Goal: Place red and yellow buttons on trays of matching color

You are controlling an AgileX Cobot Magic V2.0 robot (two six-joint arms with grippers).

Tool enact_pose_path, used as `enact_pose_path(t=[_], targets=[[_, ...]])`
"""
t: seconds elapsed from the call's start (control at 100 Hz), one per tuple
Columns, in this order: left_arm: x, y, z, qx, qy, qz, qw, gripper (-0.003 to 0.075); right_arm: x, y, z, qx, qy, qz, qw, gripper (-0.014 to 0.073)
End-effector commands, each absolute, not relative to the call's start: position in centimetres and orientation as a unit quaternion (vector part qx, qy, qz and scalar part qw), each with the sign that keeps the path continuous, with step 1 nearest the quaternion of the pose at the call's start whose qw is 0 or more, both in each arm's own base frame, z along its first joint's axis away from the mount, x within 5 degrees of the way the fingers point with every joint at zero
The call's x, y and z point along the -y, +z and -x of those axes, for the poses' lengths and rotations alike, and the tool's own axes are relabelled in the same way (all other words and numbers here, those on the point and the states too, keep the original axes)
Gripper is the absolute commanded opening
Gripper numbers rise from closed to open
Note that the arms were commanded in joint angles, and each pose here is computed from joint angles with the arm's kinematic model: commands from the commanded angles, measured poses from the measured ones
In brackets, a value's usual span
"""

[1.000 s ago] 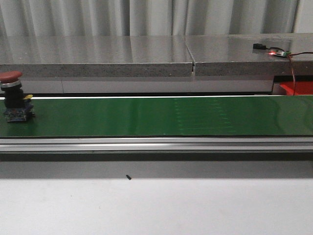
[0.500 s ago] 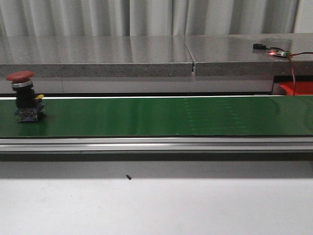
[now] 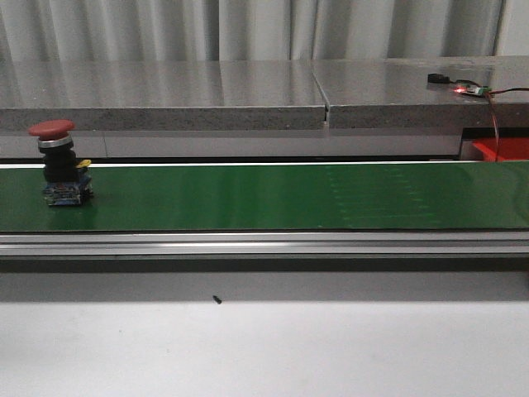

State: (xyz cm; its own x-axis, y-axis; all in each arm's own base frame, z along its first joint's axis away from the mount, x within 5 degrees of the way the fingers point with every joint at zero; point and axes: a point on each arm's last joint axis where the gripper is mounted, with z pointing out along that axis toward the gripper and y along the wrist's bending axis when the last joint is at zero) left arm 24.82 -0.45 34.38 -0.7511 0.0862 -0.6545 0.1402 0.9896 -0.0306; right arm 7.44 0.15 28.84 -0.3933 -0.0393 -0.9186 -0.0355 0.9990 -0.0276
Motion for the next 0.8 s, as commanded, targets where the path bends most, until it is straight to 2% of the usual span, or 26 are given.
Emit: enact_pose_path(t=[0.0,0.38,0.79], targets=[[1.4,35.8,-23.2,-0.909,-0.041,-0.078,0.408,-0.0019,-0.1,30.1,-7.7,-0.811,-0.005,0.025,0.584,-0.0116],[2.6,33.1,-16.8,-0.882,-0.052,-0.106,0.456,-0.0019,-0.1,30.1,-7.7,-0.811,-0.005,0.025,0.584,-0.0116],[2.3,33.0,-10.2,-0.847,-0.069,-0.104,0.516,-0.0019,0.0,30.1,-7.7,-0.811,-0.018,0.031,0.585,-0.0116]])
